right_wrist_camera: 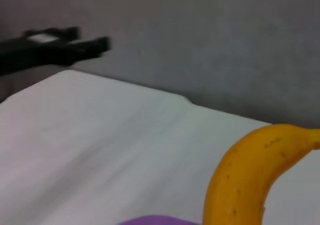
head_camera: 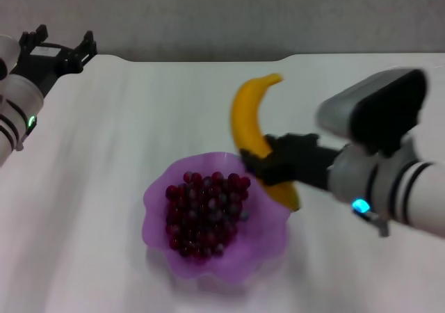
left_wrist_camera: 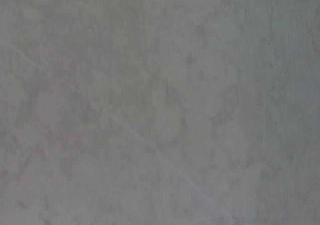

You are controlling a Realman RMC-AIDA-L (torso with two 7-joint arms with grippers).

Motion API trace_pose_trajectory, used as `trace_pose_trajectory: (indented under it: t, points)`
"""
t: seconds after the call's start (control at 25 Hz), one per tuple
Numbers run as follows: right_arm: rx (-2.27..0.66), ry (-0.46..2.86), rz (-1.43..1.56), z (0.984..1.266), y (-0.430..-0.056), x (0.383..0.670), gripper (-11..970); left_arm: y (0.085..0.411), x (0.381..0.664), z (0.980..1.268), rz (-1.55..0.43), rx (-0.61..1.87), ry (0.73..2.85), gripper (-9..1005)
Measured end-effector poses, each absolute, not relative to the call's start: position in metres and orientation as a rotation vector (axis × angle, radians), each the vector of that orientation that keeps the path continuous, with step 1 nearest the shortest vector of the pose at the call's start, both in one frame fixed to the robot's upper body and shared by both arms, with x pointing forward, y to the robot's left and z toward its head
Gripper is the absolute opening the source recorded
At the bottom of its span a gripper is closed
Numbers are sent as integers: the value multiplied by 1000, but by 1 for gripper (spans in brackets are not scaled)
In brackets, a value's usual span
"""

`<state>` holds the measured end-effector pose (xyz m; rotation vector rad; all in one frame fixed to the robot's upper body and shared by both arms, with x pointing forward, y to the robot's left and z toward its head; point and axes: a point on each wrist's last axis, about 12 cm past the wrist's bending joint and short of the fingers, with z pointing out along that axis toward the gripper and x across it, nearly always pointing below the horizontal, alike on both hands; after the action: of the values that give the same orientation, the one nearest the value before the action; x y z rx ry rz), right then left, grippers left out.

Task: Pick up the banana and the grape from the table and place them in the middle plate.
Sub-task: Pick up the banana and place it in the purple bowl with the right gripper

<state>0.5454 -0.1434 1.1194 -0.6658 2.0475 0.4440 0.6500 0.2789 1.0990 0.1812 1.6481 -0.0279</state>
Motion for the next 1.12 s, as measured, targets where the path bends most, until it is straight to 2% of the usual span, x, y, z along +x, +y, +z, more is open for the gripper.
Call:
trace_pose_trajectory:
  t: [0.12,0.44,1.12]
  points:
    - [-717,2031,454,1108,-131,539,505,277,651,1100,-30,184,1645,878]
    - [-753,1984,415,1082,-126,534,511,276,651,1100,-32,185,1645,879]
    - [-895,2013,391,1072,-114,535,524,275,651,1100,-35,185,1642,878]
